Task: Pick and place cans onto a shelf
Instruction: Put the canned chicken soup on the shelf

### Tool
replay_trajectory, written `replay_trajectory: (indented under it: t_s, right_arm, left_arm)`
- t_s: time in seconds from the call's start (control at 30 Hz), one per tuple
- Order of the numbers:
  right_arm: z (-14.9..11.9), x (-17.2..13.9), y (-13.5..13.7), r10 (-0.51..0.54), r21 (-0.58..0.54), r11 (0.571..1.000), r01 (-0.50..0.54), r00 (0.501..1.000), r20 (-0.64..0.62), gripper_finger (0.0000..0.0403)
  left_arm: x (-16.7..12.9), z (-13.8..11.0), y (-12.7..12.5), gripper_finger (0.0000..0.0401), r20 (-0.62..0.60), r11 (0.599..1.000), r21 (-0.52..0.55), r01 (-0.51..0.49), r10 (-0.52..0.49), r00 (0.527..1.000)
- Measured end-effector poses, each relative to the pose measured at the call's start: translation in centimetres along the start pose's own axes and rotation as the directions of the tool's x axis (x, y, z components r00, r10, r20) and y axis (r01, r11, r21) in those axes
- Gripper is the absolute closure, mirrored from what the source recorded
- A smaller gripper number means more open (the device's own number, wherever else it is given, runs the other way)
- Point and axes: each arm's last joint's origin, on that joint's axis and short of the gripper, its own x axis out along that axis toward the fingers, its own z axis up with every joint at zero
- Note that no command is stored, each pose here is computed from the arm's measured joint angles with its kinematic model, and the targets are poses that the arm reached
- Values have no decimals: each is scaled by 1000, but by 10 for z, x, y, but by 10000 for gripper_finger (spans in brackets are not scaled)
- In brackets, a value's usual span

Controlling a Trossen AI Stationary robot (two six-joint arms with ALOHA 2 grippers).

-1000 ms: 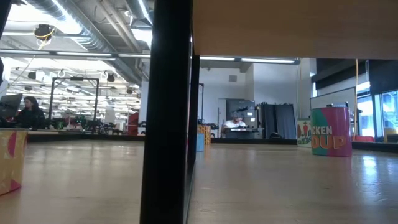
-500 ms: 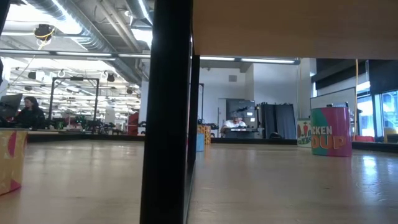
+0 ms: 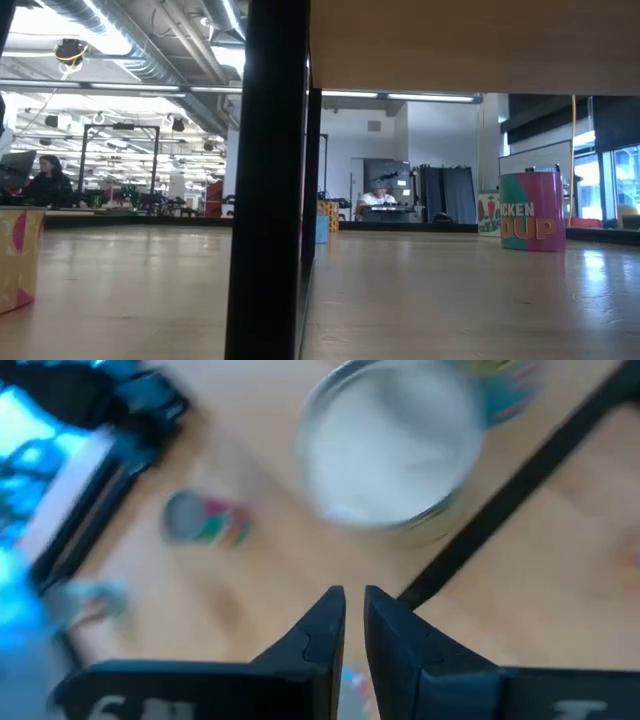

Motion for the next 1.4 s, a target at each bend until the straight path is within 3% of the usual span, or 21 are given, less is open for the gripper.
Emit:
replay_trajectory:
  t_s: [0.13, 0.27, 0.4, 0.6, 0.67, 0.9, 1.07, 1.23, 1.4]
  right_arm:
    - [-1, -2, 0, 0, -16, 1000, 0, 1000, 4, 400]
    - [-4, -11, -2, 1, -47, 999, 0, 1000, 26, 400]
    - [-9, -23, -3, 0, 5, 1000, 0, 999, 53, 400]
    - [-12, -30, -6, -43, 31, 999, 41, 996, 73, 400]
    - [-13, -32, -6, -45, 38, 998, 42, 996, 78, 400]
    - [-14, -34, -5, 17, -21, 1000, -16, 997, 79, 400]
    - [-14, -34, -5, 20, -43, 999, -16, 997, 80, 400]
    - [-25, -36, -5, 19, -44, 999, -16, 998, 55, 400]
    - [-53, -39, -9, -37, 41, 998, 37, 999, 1, 400]
  left_arm:
    - [-11, -8, 7, 372, -71, 991, -84, -106, 100, 992]
    - [-25, -18, 15, 379, -88, 976, -171, -133, 119, 989]
    - [-44, -31, 26, 393, -96, 923, -331, -196, 174, 980]
    - [-70, -53, 41, 400, -170, 823, -469, -320, 272, 947]
    - [-76, -64, 45, 400, -196, 780, -539, -319, 252, 948]
    - [-84, -94, 47, 401, -184, 780, -612, -130, 19, 983]
    - [-86, -109, 47, 401, -179, 762, -647, -26, -119, 977]
    - [-93, -122, 48, 401, -212, 737, -675, -38, -145, 966]
    - [-119, -133, 49, 401, -189, 720, -689, -81, -70, 979]
